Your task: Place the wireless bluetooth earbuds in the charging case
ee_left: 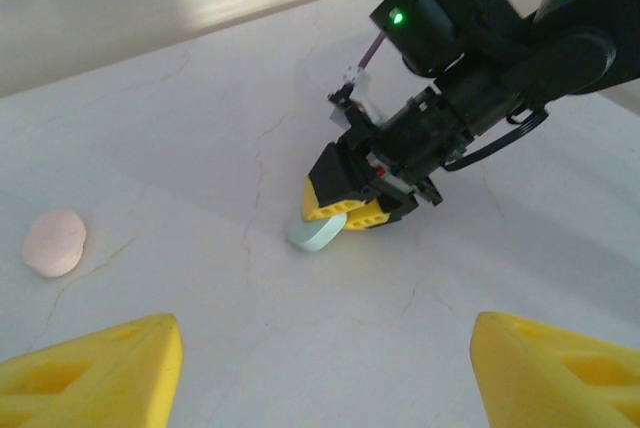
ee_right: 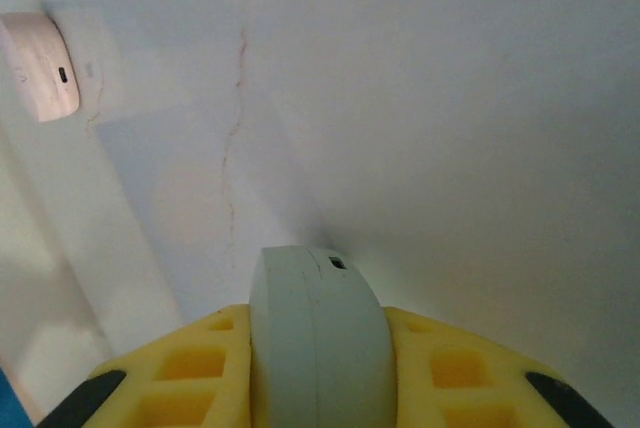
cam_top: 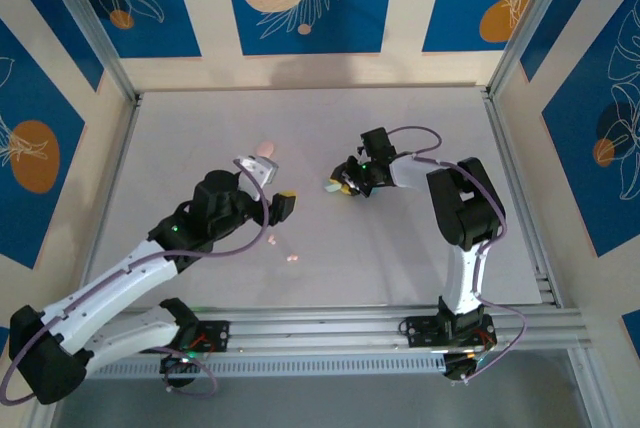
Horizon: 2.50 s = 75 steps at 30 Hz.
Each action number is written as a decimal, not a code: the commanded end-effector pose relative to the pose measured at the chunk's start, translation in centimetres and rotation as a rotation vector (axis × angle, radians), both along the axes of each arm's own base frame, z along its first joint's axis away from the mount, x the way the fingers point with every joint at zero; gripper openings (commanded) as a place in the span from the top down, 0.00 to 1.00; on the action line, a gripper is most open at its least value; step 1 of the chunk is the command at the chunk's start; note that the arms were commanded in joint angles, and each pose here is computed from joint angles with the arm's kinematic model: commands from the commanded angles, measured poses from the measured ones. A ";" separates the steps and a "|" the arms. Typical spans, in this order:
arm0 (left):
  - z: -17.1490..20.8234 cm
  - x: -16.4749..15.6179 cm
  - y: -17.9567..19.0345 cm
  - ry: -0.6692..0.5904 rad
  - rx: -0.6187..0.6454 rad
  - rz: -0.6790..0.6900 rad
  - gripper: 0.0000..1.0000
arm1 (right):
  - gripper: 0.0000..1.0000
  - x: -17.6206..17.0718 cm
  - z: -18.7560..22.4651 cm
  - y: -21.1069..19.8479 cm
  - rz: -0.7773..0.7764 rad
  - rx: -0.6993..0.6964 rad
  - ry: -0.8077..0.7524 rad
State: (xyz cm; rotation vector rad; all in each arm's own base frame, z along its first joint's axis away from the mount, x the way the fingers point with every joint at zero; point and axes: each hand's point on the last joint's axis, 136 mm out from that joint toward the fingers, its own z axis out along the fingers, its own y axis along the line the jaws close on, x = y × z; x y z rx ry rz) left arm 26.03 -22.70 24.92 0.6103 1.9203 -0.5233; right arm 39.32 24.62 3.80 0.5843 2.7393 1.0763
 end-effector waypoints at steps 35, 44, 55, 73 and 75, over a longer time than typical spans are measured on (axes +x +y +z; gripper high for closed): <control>-12.8 17.6 5.6 0.426 0.257 0.123 0.20 | 0.39 -10.3 16.5 -3.6 0.163 -0.064 -0.428; -17.5 22.2 5.9 0.555 0.279 0.141 0.23 | 0.38 -11.8 15.6 -4.8 0.125 -0.069 -0.403; -20.1 25.1 7.1 0.598 0.412 0.189 0.23 | 0.38 -11.8 14.3 -5.6 0.094 -0.062 -0.349; -21.7 26.1 6.9 0.655 0.435 0.190 0.46 | 0.38 -12.5 13.8 -6.6 0.061 -0.052 -0.319; -21.7 26.0 7.0 0.656 0.438 0.191 0.49 | 0.38 -12.6 13.8 -6.8 0.054 -0.054 -0.320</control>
